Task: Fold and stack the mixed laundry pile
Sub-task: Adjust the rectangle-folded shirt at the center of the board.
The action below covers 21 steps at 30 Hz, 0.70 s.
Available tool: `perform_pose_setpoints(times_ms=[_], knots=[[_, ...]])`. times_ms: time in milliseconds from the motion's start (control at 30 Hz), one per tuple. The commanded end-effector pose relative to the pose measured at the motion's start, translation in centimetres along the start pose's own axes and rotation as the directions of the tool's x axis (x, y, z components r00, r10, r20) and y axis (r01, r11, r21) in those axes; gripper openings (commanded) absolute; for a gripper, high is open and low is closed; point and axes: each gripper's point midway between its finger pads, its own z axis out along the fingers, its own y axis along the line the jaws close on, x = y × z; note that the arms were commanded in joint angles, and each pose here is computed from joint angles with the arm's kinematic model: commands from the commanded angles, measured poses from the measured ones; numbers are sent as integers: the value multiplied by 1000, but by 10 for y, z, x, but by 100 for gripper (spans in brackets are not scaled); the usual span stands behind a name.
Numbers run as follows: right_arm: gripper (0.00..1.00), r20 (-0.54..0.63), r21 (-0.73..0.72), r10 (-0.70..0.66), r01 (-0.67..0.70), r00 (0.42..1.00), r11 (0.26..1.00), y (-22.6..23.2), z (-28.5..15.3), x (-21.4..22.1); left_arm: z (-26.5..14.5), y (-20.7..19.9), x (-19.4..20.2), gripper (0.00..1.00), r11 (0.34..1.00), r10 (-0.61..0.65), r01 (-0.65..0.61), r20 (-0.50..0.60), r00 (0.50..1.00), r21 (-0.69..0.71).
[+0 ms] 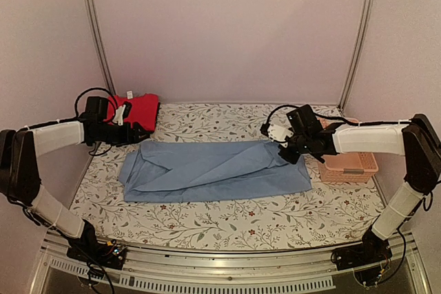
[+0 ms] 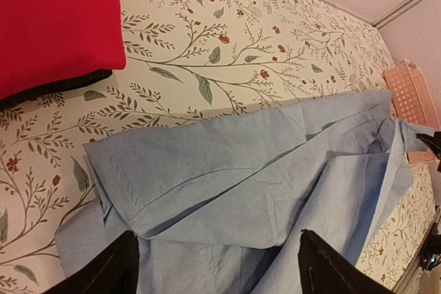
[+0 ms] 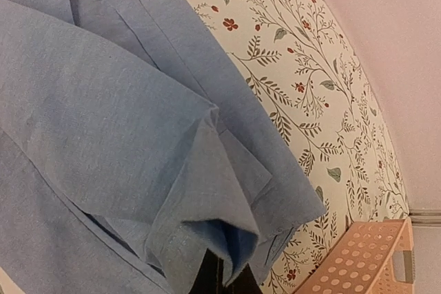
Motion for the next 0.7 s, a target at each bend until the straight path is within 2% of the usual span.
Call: perform_pose_setpoints(times_ms=[0, 33, 67, 100, 133, 267, 333, 400, 467, 533, 567, 667], knots=[[5, 103, 54, -48, 43, 994, 998, -9, -22, -11, -10, 0, -9, 79, 1000, 17, -17, 40, 999, 0], [16, 97, 21, -44, 42, 994, 999, -1, -28, -5, -10, -1, -9, 79, 1000, 22, -22, 39, 999, 7], [35, 70, 5, -42, 42, 997, 999, 4, -32, 1, -10, -4, -11, 79, 999, 29, -30, 39, 999, 23], [49, 53, -17, 5, -4, 999, 1000, 5, -40, 3, -11, -9, -12, 80, 998, 39, -40, 41, 998, 47], [58, 31, -41, 37, -36, 999, 999, 7, -48, 5, -12, -12, -15, 80, 997, 45, -48, 46, 998, 60], [74, 16, -146, 173, -168, 985, 975, 15, -83, -1, -11, -24, -21, 81, 989, 85, -91, 49, 995, 114], [81, 41, -165, 250, -241, 967, 956, 11, -102, -8, -5, -34, -20, 81, 981, 116, -119, 24, 993, 151], [82, 47, -227, 337, -318, 940, 920, 15, -116, -14, 5, -50, -18, 81, 967, 183, -179, -7, 983, 182], [81, 24, -278, 472, -448, 881, 850, 12, -123, -12, 19, -67, -16, 80, 949, 256, -244, -36, 966, 198], [78, -36, -340, 607, -581, 794, 739, 9, -125, -5, 35, -85, -11, 78, 924, 327, -305, -67, 943, 229], [78, -87, -349, 685, -666, 723, 659, 9, -122, 2, 45, -94, -9, 78, 910, 366, -338, -83, 927, 240], [78, -186, -339, 803, -804, 567, 489, -3, -110, 12, 79, -120, -3, 75, 864, 465, -418, -124, 877, 280]])
